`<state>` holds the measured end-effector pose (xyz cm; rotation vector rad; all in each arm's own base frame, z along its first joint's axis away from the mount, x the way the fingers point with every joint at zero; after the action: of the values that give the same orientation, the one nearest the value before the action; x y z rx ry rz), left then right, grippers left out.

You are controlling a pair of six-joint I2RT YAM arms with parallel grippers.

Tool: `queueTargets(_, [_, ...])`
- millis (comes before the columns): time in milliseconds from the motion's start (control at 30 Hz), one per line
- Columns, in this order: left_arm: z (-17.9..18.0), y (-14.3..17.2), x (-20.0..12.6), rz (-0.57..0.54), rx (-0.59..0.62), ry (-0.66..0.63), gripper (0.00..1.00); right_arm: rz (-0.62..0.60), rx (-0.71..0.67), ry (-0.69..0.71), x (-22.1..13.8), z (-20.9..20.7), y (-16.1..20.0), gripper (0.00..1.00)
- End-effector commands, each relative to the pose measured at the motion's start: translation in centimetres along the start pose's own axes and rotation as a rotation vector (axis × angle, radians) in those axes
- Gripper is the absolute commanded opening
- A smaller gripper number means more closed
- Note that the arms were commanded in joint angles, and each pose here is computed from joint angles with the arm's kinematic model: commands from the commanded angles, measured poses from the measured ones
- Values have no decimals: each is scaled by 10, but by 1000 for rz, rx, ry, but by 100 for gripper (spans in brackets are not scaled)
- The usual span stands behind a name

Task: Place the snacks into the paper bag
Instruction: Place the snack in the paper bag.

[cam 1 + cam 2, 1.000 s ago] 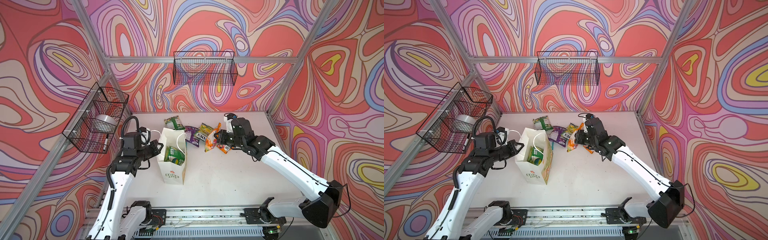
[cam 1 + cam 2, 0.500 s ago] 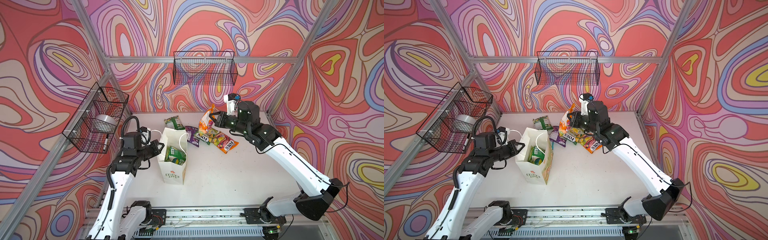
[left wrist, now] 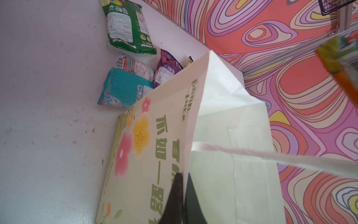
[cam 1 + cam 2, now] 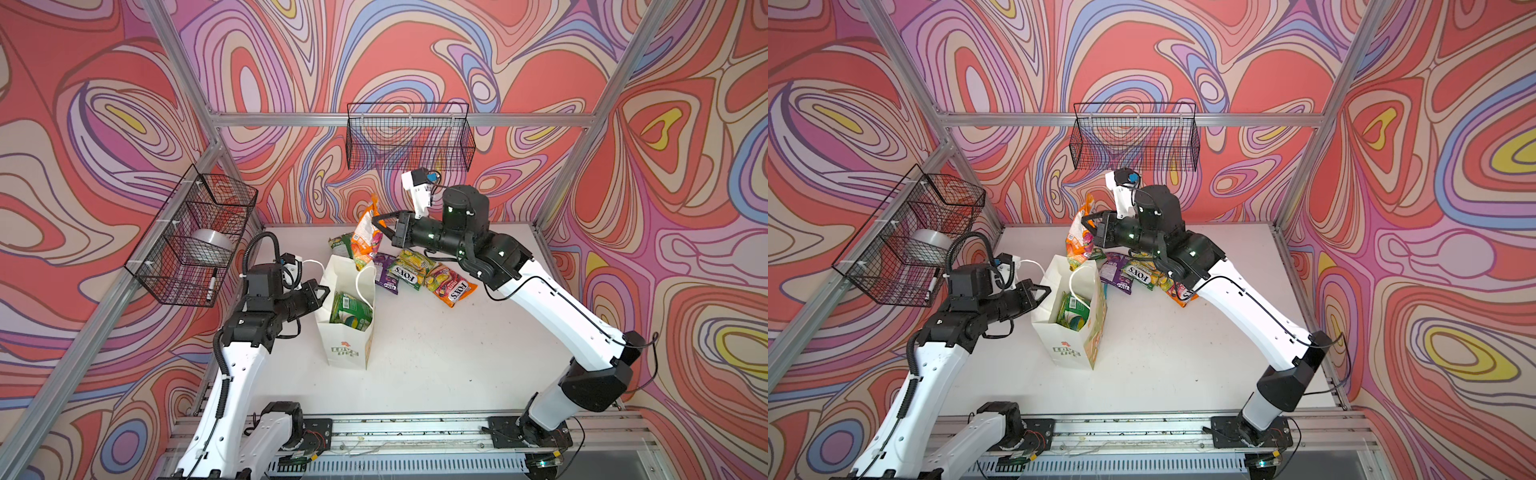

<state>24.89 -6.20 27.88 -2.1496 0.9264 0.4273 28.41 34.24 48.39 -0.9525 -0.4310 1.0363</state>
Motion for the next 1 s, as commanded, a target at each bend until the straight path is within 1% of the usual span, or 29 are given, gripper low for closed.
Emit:
queueTargets(0, [-3, -2, 1, -9, 3, 25, 0, -26, -49, -80, 2, 26, -6, 0])
queueTargets(133, [-3, -2, 1, -5, 4, 30, 0, 0, -47, -100, 9, 34, 5, 0])
queueTargets(333, [-3, -2, 0, -10, 6, 24, 0, 78, -5, -92, 22, 29, 31, 0])
queueTargets(733, [-2, -3, 0, -13, 6, 17, 0, 159, 53, 4, 30, 4, 69, 0])
queueTargets(967, [-1, -2, 1, -11, 4, 9, 0, 193, 66, 90, 38, -14, 90, 0])
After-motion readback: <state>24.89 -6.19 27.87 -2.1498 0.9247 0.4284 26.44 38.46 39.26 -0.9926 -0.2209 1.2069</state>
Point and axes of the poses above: each gripper's point midway between its finger pads, its own x axis out along the fingers, its own z axis along the line the jaws close on, y = z × x, the point moved 5 cm from there along -x, back along the fingers, and after that the axes turned 2 degrees about -x, right-handed, at the moved point
